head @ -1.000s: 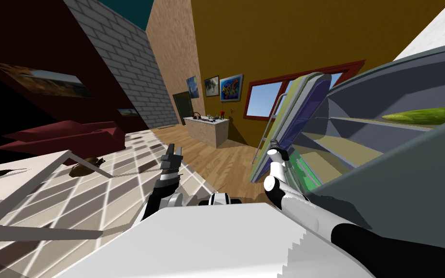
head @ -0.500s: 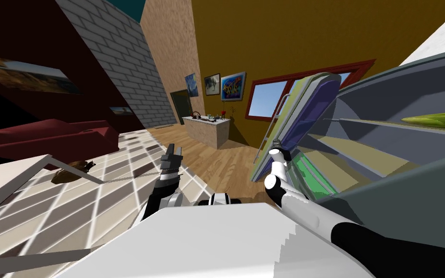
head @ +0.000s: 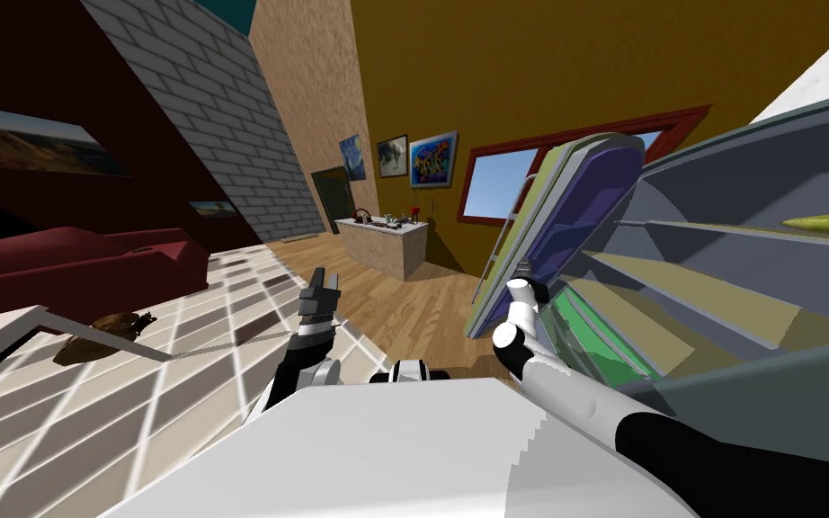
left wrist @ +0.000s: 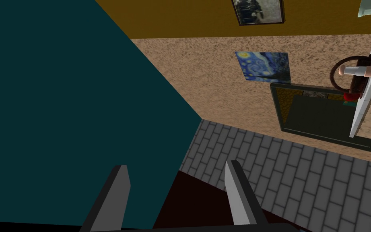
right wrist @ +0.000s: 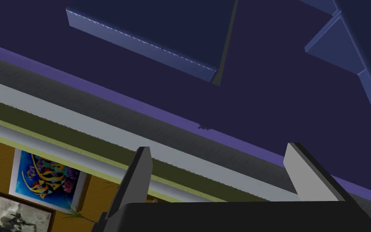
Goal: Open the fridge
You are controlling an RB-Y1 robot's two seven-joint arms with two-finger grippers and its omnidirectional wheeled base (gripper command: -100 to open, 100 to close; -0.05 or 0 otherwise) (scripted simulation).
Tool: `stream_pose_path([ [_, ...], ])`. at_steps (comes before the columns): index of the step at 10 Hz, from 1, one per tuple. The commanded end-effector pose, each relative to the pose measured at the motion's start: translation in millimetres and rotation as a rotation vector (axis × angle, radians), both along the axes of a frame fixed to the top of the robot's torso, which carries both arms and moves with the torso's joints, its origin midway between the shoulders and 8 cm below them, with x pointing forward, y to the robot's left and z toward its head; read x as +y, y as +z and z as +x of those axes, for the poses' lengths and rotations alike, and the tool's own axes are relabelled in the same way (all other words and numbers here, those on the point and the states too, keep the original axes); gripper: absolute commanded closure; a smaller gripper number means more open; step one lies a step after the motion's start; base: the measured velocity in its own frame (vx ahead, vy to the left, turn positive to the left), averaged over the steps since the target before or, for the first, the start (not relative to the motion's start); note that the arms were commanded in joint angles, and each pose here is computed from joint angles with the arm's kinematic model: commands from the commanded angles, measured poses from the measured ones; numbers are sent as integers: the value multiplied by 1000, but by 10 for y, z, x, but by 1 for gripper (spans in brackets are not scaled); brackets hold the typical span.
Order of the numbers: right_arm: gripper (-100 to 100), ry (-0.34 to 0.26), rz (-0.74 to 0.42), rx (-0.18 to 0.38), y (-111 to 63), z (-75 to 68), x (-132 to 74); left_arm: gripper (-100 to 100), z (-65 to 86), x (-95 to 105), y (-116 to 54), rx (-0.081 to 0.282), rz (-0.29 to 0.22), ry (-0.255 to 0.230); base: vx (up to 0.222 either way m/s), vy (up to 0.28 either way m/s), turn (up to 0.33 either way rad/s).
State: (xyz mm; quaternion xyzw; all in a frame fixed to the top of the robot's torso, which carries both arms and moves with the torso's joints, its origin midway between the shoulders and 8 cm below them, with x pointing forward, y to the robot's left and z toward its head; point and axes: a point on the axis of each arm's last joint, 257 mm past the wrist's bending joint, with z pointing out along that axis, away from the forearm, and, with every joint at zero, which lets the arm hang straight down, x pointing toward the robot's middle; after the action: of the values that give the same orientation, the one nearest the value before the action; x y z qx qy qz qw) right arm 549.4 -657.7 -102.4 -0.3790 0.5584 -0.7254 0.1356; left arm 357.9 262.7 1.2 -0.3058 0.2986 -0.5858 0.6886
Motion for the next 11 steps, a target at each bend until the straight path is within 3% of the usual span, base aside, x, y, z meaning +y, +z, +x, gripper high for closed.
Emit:
stream_pose_path([
  [1, -100, -34, 73, -61, -50, -134, -131, 0, 0, 0, 0, 0, 0, 0, 150, 80, -49],
  [11, -100, -154, 313, -279, -295, -590, -514, 0, 0, 0, 0, 0, 0, 0, 140, 66, -38],
])
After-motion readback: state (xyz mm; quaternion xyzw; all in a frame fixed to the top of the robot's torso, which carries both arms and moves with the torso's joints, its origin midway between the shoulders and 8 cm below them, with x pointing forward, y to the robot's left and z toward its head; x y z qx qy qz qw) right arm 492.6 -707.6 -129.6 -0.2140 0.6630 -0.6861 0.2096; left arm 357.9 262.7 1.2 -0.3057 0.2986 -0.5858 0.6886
